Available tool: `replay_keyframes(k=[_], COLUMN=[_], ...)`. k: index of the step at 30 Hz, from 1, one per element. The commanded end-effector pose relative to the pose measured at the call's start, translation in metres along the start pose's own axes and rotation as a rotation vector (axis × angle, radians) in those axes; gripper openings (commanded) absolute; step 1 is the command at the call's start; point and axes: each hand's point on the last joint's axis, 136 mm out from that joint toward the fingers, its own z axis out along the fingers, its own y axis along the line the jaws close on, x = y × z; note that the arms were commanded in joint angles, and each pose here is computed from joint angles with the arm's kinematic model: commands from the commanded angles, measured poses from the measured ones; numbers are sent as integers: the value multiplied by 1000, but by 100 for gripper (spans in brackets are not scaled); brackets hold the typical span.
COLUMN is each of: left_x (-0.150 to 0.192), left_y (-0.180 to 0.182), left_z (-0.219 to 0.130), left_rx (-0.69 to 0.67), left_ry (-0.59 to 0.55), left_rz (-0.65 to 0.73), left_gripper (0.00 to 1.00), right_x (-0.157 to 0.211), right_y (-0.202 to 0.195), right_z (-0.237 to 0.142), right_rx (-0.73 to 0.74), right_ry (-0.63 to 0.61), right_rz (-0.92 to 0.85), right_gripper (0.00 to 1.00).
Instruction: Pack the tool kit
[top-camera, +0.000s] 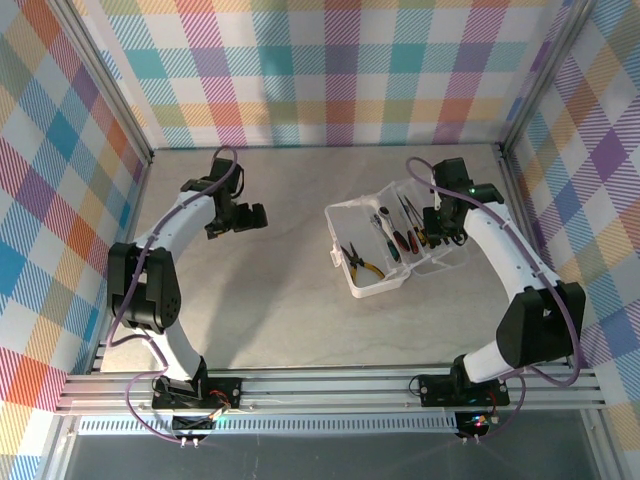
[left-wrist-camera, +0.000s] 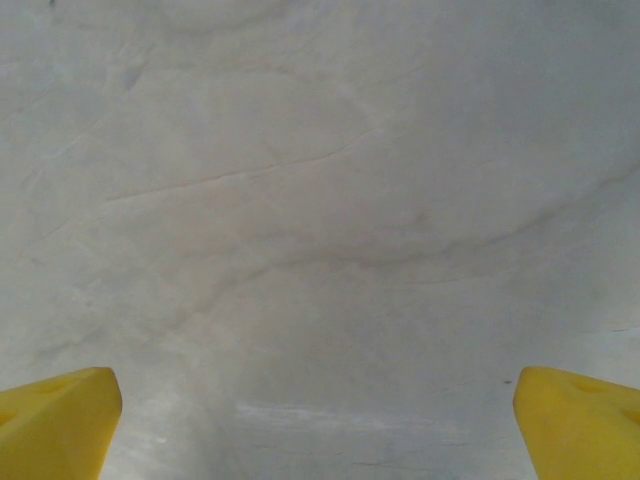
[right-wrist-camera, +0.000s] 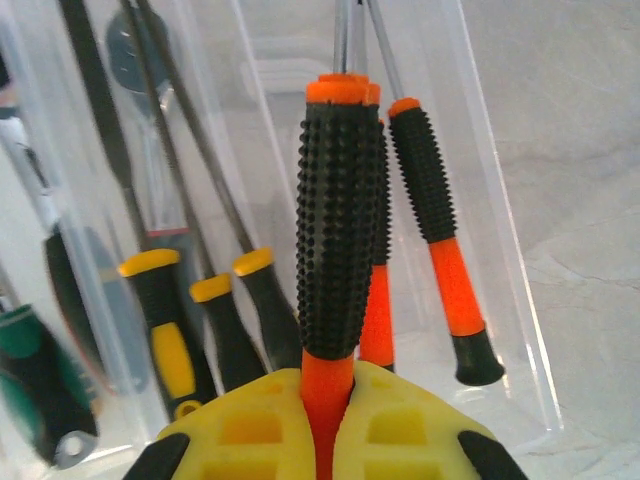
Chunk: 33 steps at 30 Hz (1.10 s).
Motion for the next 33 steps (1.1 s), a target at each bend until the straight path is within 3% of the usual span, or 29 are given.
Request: replay_keyframes(k=[1,11,20,30,33], left_x=[6,3,4,6,6], left_y=[15,6,4,2,3], left_z=[2,4,8,10,11], left_rx=[-67,-27,-13,-5,-6], left_ry=[22,34,44,55,54], left_rz=[18,18,18,22,20], left_gripper=[100,100,100,100,100], right_x=[-2,-3,-1,-3,-10], right_y=[-14,-12,-14,-15,-17], right_z=[1,19,21,12,-4], right_rx=[68,79,91,84,28], right_ry=[14,62,75,52,-15], right_rz=[-34,-71,-70,-55,31], right_gripper=[0,0,27,37,51])
